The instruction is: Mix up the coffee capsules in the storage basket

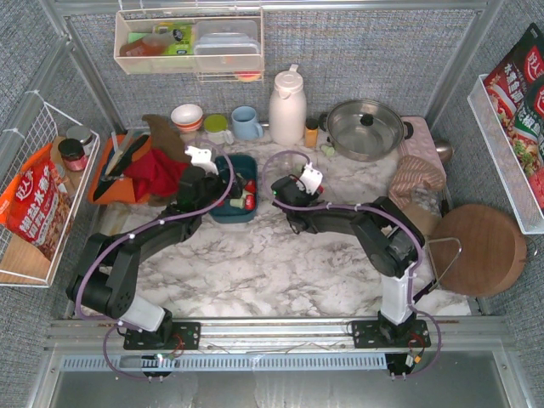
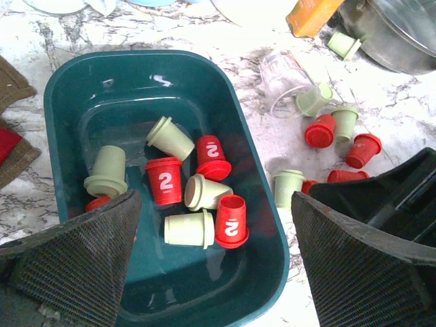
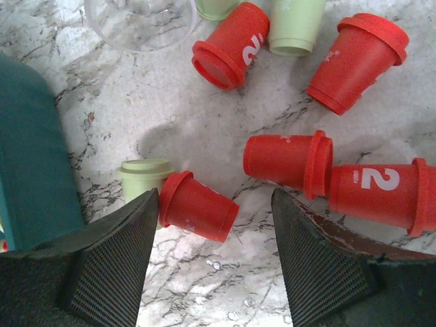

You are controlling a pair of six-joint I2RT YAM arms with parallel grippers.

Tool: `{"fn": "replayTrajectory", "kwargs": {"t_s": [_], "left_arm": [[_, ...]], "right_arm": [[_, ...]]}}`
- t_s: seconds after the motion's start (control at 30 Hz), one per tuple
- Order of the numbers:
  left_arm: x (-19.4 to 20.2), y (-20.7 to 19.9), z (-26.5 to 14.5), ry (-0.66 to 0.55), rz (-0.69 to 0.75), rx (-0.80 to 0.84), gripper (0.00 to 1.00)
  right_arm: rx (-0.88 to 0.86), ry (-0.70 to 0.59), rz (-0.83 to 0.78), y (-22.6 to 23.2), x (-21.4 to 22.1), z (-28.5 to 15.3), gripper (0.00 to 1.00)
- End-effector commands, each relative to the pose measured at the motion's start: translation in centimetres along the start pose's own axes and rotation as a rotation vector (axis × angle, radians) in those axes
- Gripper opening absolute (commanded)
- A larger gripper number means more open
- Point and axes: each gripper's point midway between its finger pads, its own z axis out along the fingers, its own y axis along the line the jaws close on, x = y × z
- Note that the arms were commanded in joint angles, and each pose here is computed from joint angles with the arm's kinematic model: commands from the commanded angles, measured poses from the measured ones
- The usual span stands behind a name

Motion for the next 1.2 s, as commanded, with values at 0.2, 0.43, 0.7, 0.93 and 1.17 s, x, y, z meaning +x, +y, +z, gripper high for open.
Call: {"fn": "replayTrajectory", "kwargs": {"t_s": [0.2, 0.43, 0.7, 0.93, 1.17], "left_arm": [[-0.4, -0.3, -0.1, -0.025, -0.003, 0.02, 0.99], [-0.3, -0.3, -0.2, -0.021, -0.003, 0.021, 0.99], [-0.4, -0.6, -0.2, -0.021, -0.002, 0.036, 0.99], [-0.5, -2.9, -0.3, 0.011, 0.001, 0.151, 1.0], [-0.1, -5.6, -0.5, 0.04, -0.071, 0.299, 0.99]], "right_arm": [[0.023, 0.046, -0.011, 0.3, 1.4, 1.2, 0.71], [0.03, 0.047, -0.037, -0.2, 1.8, 1.3, 0.54], [0.015, 0.041, -0.073, -0.4, 1.0, 0.5, 0.43], [-0.368, -0.082, -0.318, 3.8, -1.9, -3.2, 0.43], [-0.817, -0.435, -0.651, 7.0, -4.0, -9.8, 0.45]]}}
